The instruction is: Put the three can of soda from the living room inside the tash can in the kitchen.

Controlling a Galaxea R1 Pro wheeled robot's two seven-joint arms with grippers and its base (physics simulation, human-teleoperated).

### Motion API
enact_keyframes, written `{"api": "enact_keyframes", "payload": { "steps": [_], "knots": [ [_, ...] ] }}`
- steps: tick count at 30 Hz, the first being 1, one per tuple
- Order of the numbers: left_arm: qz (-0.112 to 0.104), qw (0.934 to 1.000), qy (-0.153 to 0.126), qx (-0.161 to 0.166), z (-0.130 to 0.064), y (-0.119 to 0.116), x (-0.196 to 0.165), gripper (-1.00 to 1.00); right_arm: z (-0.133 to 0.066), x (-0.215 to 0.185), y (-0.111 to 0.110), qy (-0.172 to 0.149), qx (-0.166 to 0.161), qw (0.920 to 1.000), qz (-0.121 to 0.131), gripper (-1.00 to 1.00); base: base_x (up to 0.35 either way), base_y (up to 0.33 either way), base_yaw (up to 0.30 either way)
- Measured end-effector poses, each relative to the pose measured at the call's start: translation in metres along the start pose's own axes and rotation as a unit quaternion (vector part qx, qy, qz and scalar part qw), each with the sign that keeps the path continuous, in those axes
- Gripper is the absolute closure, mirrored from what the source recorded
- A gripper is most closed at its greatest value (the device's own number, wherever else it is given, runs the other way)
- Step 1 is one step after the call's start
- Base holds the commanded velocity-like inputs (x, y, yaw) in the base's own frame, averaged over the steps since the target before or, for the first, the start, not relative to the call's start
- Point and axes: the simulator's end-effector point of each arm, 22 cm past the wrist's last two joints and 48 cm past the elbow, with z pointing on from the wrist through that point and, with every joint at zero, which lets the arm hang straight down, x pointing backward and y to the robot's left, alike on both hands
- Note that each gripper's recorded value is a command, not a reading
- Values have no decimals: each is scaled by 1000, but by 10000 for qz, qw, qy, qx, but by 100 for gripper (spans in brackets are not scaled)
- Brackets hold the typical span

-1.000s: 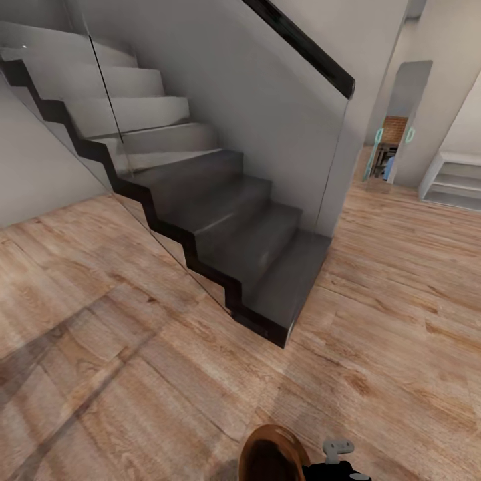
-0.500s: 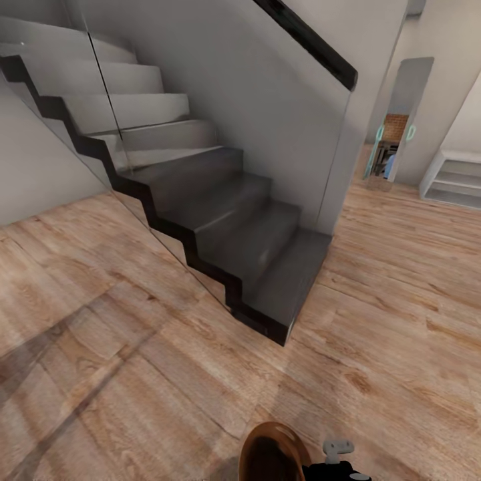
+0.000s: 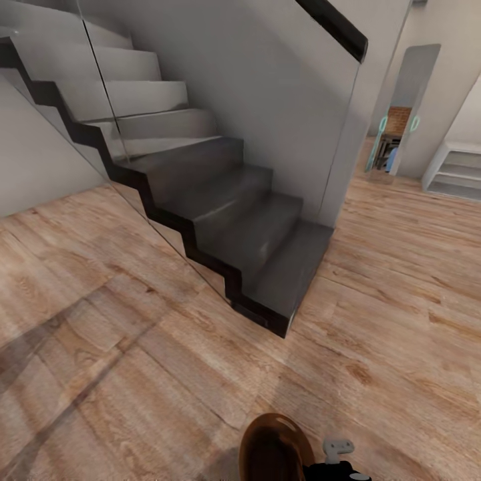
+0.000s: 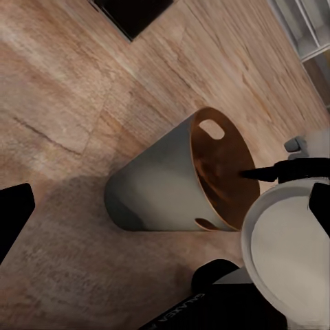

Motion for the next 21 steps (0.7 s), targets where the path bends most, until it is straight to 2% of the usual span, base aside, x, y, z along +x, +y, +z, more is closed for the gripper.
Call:
{"api": "enact_keyframes", "payload": {
  "steps": [5,21],
  "knots": [
    [-27,10000,26,-13,3,8,10,-100,11,9,-1,39,-2,10000,3,-100,0,0,0],
    [-57,10000,57,-27,3,10,13,-100,13,13,0,83,-4,10000,7,-100,0,0,0]
  ]
}}
